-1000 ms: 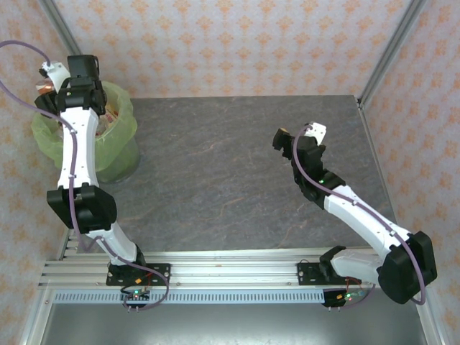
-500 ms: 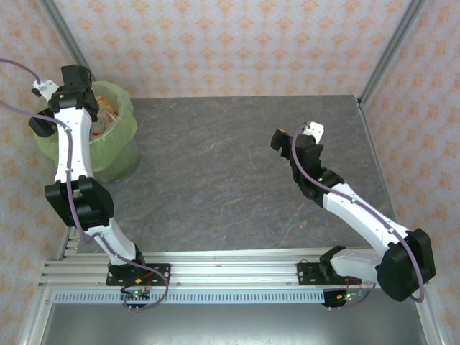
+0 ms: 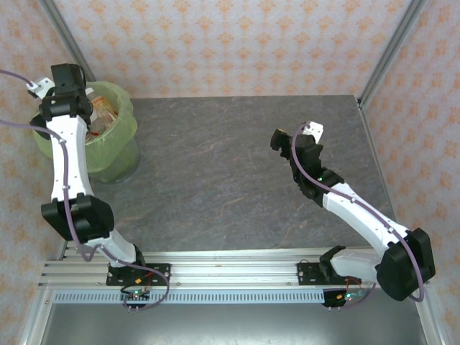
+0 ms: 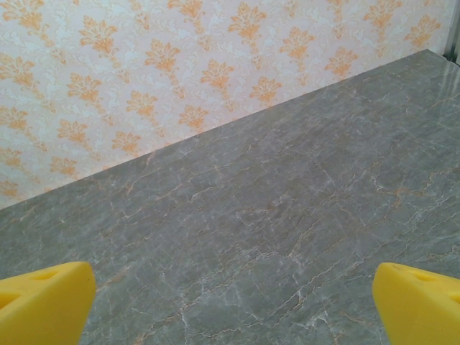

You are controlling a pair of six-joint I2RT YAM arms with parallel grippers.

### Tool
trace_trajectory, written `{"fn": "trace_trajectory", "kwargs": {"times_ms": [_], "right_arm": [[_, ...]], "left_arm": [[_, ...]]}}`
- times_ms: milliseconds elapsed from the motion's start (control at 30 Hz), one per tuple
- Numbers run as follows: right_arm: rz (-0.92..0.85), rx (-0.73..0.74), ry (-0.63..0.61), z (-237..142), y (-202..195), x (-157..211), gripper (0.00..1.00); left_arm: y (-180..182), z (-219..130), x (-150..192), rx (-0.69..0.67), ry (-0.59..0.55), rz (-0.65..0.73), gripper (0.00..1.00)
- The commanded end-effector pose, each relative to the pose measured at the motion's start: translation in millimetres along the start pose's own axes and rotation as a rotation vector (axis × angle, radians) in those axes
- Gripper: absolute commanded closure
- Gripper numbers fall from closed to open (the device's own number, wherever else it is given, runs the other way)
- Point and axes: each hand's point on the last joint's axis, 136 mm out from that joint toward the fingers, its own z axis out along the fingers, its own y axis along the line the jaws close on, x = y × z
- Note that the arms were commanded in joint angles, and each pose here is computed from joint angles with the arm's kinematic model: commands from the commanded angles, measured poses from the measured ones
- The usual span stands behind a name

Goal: Put the plastic bottles in the bin

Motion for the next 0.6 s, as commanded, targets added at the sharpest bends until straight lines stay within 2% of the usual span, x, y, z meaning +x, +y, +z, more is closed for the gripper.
{"fn": "trace_trajectory", "kwargs": {"times_ms": [0,200,300,400,567], "right_arm": [[0.021,-0.005,-0.009,0,4,-8,0.01],[0.034,-0.01,-0.004,0,5,-7,0.01],[0.024,-0.009,-0.003,0,5,-6,0.01],[-0.001,0.013,-0.027,-3,0,-12,0.01],[-0.049,0.061,-0.087,-8,-11,-25,0.01]], "left_arm": [[-16,-33,-8,0.223,-0.004,-0.093,0.0],[-60,-72,6,0.591,0.068,-0.097,0.0],[-93,-109,15,0.874,0.089,-0.057,0.0],[-113,-157,27,1.077,0.018,0.024,0.0],[-131,-214,73,1.257,-0.127,0.253,0.0]]}}
